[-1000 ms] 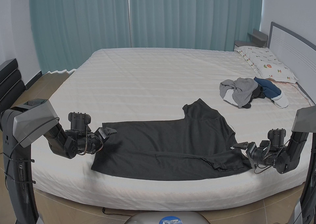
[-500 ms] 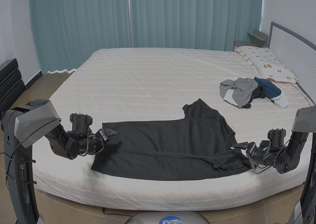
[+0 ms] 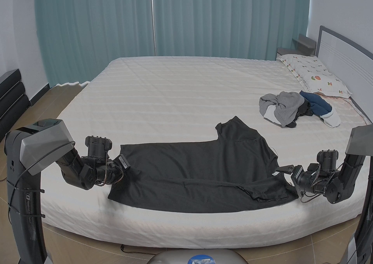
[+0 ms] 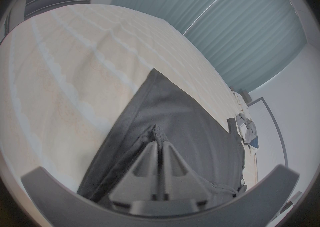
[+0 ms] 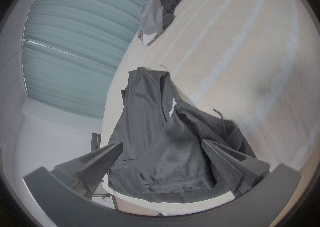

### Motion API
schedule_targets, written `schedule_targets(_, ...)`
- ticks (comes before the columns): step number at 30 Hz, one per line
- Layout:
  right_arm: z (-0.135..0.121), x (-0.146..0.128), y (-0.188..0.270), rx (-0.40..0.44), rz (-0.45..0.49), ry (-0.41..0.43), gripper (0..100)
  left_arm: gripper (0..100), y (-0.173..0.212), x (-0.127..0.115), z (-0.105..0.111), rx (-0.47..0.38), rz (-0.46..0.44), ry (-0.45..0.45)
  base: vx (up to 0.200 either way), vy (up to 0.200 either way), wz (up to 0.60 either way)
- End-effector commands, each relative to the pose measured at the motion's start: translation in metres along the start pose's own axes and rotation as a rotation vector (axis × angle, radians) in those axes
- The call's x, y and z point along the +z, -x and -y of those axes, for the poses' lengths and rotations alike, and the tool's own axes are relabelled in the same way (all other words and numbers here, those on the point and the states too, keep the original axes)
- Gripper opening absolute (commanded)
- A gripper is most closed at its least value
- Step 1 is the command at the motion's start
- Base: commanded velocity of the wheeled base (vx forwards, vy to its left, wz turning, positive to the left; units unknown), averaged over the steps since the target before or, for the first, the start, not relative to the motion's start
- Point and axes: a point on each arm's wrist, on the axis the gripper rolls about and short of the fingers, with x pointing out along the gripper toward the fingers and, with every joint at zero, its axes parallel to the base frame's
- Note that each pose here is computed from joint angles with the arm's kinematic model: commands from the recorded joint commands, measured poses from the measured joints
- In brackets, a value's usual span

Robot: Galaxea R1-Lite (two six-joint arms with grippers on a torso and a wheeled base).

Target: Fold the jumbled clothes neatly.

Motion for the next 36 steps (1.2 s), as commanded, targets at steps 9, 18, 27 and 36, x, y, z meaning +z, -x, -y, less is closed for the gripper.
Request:
schedule_targets(9, -0.022, 0.016, 0.003, 0.024, 0.108, 0.063, 100, 0, 0.015, -0.003, -0.002, 0.045, 0.026, 0.006, 0.0, 0.0, 0.0)
schedule_targets(18, -0.03, 0.018, -0.008, 0.002, 0.089, 0.234, 100, 0, 0.027, -0.005, -0.002, 0.049, 0.025, 0.022, 0.0, 0.0, 0.0)
schedule_targets(27, -0.017, 0.021, -0.032, -0.038, 0.031, 0.41, 100, 0, 0.028, -0.005, -0.001, 0.047, 0.023, 0.055, 0.0, 0.0, 0.0)
schedule_targets(36, -0.014, 0.025, -0.052, -0.008, 0.002, 0.499, 100, 0, 0.029, -0.007, -0.003, 0.055, 0.017, 0.058, 0.0, 0.0, 0.0)
